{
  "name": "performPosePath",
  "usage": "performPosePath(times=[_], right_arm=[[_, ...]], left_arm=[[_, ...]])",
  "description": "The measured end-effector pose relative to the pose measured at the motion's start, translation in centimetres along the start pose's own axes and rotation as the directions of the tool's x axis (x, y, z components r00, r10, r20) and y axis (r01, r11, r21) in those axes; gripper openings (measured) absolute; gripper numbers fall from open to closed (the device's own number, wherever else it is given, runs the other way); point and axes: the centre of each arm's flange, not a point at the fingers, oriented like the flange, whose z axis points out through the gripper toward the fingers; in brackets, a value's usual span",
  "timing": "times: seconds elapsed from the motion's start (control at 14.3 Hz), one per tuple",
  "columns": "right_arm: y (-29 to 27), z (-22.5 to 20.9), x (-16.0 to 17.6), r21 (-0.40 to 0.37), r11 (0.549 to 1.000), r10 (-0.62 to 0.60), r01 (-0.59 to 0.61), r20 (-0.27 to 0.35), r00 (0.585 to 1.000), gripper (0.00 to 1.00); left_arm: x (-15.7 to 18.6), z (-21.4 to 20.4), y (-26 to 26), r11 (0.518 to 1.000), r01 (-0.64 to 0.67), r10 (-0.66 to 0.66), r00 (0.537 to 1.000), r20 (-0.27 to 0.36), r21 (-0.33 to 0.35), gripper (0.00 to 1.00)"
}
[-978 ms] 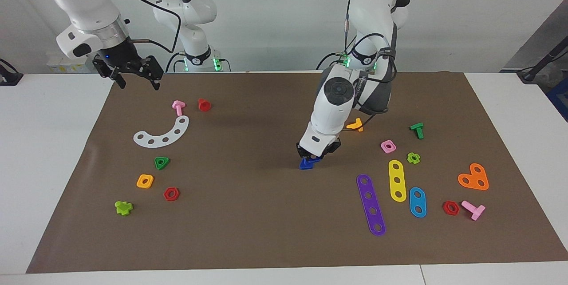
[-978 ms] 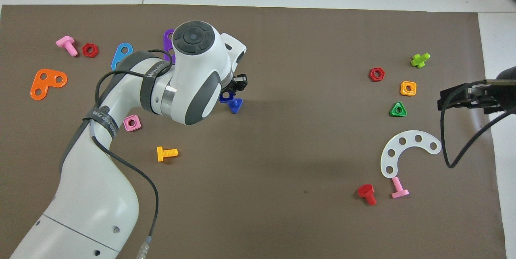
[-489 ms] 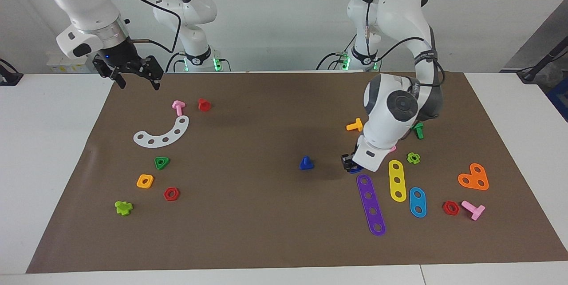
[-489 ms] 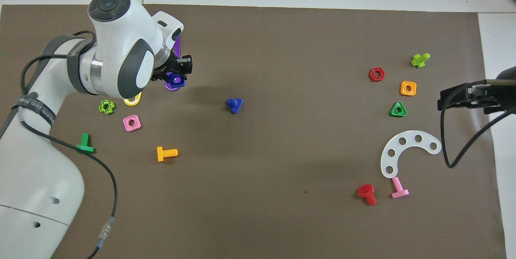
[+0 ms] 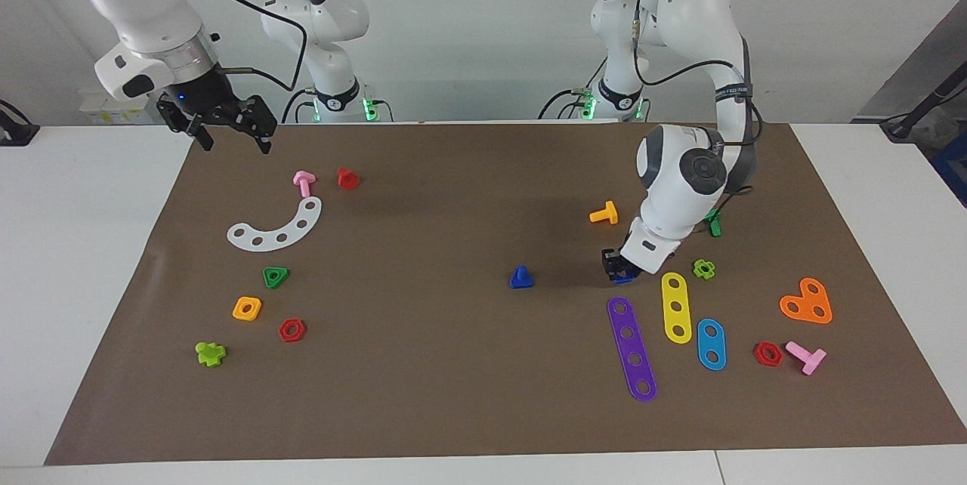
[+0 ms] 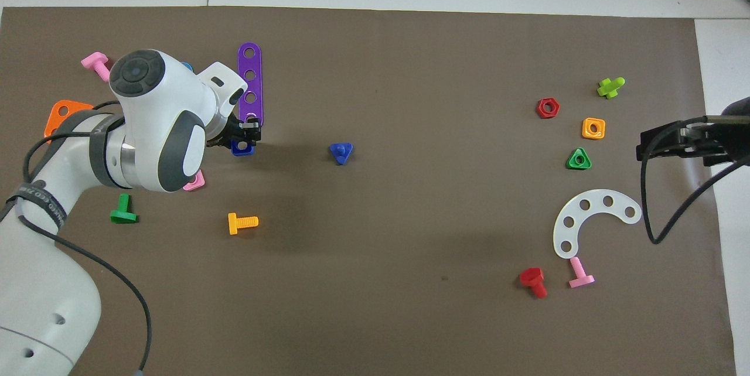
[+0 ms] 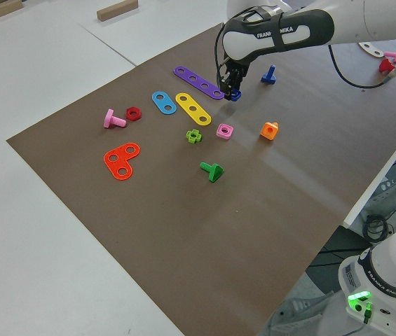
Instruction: Unscrew and place screws in storage area
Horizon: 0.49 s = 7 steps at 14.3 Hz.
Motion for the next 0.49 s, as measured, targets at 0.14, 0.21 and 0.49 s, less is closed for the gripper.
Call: performPosePath(times=[0.14,0.21,0.49], right_arm=[[-1.9,0.4,0.5,0.008,0.999,-0.031,0.032,-0.052,0.998,1.00],[-3.4,1.0,0.9,0.014,0.998,-0.057,0.058,-0.090,0.994,1.00],[-10.9,4.8,1.5,0.025,0.991,-0.126,0.132,-0.165,0.978,1.00]], left_arm=[[-0.8,0.4,0.0,1.000,-0.006,0.006,1.000,0.007,0.003,0.47],[-1.0,0.4,0.0,1.000,-0.014,0.014,1.000,0.010,0.003,0.47],[-1.5,0.3,0.2,0.999,-0.042,0.042,0.999,0.011,0.003,0.62]])
